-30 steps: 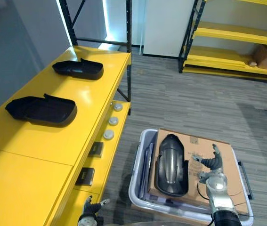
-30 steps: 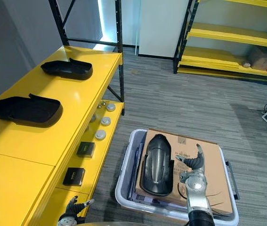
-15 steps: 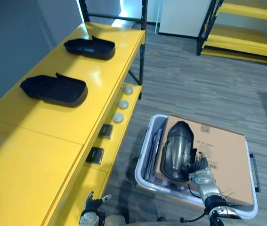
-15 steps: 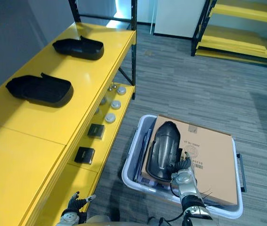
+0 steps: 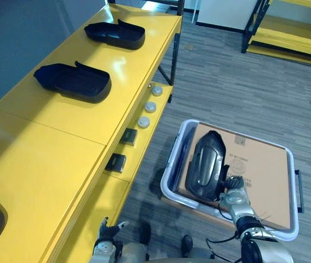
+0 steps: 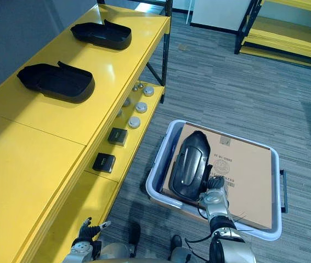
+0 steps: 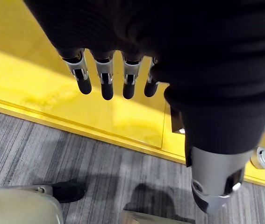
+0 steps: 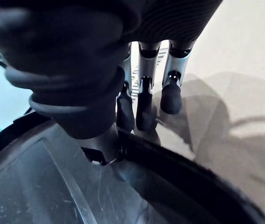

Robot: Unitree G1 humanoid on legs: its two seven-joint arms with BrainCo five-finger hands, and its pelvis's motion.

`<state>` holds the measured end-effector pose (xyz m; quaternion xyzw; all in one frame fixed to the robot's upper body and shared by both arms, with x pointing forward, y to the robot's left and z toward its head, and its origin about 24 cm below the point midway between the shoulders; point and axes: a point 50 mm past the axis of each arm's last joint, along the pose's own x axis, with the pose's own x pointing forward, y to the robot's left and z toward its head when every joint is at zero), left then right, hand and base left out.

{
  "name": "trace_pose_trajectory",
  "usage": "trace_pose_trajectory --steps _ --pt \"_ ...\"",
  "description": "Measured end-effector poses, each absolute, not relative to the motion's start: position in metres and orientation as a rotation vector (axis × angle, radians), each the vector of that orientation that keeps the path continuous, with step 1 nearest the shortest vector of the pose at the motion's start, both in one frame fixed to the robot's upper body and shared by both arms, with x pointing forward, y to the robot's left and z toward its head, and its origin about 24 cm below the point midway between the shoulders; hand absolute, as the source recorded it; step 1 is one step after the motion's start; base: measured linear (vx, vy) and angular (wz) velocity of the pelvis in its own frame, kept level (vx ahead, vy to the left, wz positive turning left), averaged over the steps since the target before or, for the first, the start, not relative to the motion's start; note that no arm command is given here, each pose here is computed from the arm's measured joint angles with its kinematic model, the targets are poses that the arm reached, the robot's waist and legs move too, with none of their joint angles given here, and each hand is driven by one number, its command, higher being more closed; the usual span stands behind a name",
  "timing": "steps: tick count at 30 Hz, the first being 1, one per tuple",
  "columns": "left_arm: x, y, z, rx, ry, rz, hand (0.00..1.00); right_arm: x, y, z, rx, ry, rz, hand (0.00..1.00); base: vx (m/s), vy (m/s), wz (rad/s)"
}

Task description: Walk over and take plastic housings, then place them on the shelf

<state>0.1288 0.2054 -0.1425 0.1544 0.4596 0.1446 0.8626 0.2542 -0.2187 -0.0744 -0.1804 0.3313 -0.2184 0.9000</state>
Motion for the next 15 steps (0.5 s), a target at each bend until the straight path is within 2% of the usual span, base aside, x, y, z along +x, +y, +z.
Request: trace_pose_trajectory --steps 4,15 --pt "0.129 0.205 -0.142 0.323 0.962 0.302 0.0 0.257 -0.224 -0.065 -0.357 0.64 -0.487 1.0 0.05 -0.006 0.01" --pt "0.13 0.205 -0.133 0.319 0.897 0.305 0.0 0.247 -0.254 0.013 -0.386 0.246 -0.747 1.0 -0.02 0.009 -0.07"
